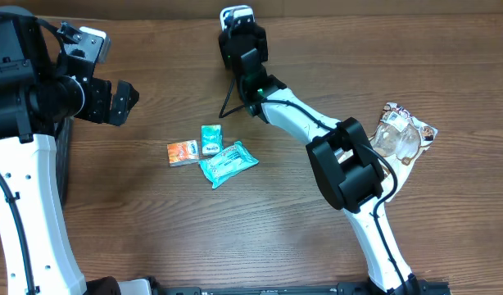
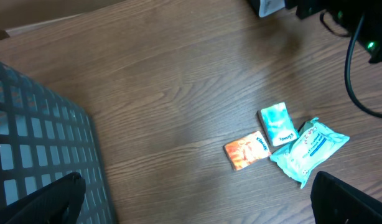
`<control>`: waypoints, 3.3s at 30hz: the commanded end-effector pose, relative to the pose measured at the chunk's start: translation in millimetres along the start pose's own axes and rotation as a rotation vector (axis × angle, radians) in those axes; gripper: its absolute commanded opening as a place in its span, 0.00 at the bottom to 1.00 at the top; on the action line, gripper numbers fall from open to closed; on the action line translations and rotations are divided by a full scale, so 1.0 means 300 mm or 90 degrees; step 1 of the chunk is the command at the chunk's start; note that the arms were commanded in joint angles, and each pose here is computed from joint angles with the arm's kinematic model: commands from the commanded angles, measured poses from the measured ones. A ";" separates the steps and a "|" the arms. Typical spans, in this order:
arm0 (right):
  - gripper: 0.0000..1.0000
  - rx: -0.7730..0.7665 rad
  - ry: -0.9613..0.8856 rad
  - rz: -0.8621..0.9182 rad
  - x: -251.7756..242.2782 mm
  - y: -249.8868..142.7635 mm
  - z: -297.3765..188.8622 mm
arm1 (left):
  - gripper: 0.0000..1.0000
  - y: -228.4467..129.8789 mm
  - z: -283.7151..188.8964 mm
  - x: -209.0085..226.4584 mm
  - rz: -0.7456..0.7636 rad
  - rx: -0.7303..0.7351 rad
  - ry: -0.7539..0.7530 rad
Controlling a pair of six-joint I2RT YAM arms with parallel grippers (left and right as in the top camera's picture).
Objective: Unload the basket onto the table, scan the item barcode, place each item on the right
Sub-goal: 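Carry the jar right and set it down beside the bean bag, then open the right gripper and move it back toward table centre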
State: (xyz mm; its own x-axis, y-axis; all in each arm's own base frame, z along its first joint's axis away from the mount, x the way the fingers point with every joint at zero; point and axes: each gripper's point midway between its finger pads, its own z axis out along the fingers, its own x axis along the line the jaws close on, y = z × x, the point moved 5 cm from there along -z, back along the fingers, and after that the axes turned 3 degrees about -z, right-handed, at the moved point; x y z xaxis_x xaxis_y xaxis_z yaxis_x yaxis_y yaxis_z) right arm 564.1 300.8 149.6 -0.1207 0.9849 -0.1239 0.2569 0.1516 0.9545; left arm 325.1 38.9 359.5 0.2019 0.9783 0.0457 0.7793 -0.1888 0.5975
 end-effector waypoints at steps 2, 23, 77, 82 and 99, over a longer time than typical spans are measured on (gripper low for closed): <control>0.48 -0.042 -0.001 0.048 -0.041 0.313 -0.181 | 1.00 0.012 -0.021 0.002 0.015 -0.014 0.004; 0.51 0.565 0.049 0.226 -0.378 0.102 -0.689 | 1.00 0.012 -0.021 0.002 0.015 -0.014 0.004; 0.93 0.779 -0.174 0.376 -0.933 -0.355 -0.567 | 1.00 0.012 -0.021 0.002 0.015 -0.014 0.004; 0.94 0.750 -0.149 0.365 -0.947 -0.167 -0.597 | 1.00 0.012 -0.021 0.002 0.015 -0.014 0.004; 0.95 0.717 0.210 0.228 -0.532 0.090 -0.707 | 1.00 0.012 -0.021 0.002 0.015 -0.014 0.004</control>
State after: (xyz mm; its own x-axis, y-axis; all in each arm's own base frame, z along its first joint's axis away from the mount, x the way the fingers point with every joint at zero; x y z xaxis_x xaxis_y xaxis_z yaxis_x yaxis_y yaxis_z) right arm 395.1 108.4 251.1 0.0098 0.9552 0.2957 0.9911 -0.0485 0.1238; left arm 325.1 38.9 359.5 0.2019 0.9783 0.0457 0.7793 -0.1888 0.5975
